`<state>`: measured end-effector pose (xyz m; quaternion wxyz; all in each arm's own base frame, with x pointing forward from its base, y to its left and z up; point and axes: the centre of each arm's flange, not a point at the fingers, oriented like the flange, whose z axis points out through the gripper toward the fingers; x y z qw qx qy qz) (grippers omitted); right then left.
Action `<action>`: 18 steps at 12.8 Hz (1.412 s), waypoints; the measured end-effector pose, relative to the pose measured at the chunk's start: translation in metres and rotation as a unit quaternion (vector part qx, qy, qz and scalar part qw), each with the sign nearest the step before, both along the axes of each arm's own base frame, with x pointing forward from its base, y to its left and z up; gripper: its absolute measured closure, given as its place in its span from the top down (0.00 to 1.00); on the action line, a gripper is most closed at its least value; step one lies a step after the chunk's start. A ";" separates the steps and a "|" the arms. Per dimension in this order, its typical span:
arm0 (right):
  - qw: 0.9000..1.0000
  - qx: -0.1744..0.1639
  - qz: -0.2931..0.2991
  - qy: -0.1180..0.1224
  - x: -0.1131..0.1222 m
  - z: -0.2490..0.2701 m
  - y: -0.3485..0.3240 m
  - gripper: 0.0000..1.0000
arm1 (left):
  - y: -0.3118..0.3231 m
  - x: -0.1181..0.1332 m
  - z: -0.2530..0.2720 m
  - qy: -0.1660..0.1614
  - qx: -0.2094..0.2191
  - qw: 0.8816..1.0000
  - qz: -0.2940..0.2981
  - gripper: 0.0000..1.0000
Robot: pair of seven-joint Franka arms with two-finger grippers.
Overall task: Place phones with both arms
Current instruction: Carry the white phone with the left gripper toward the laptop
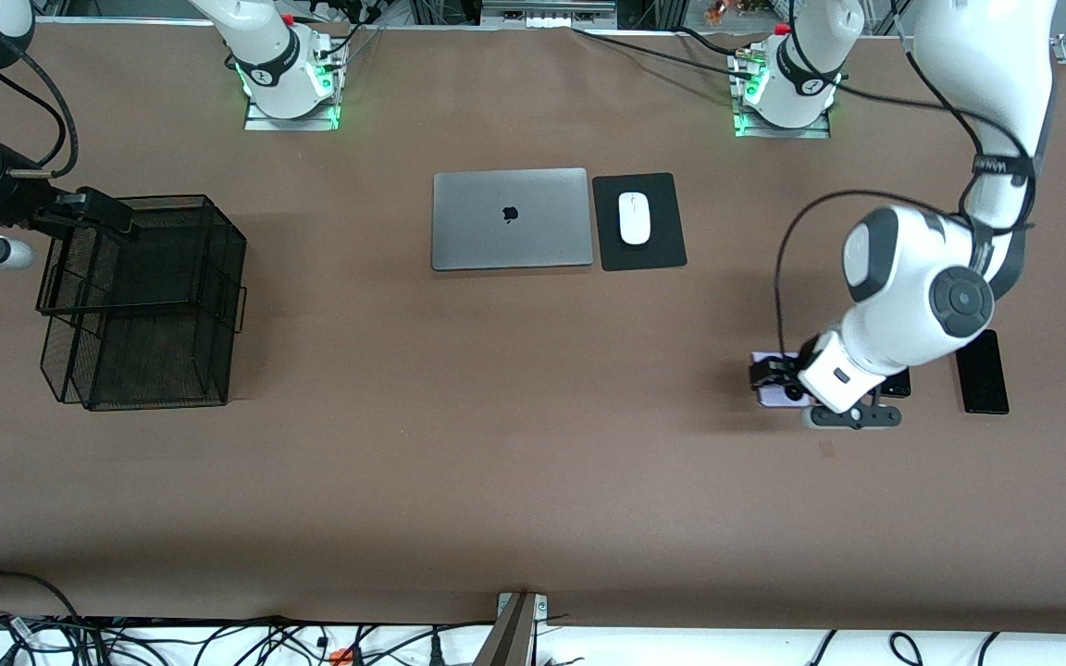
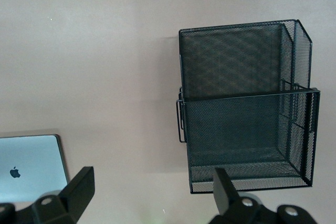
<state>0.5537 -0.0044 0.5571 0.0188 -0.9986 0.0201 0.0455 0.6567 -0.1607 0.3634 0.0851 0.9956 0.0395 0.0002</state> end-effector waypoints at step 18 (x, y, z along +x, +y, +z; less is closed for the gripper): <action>1.000 0.000 0.001 -0.005 0.001 0.005 0.001 1.00 | -0.381 -0.095 -0.149 0.038 -0.016 0.994 0.096 0.84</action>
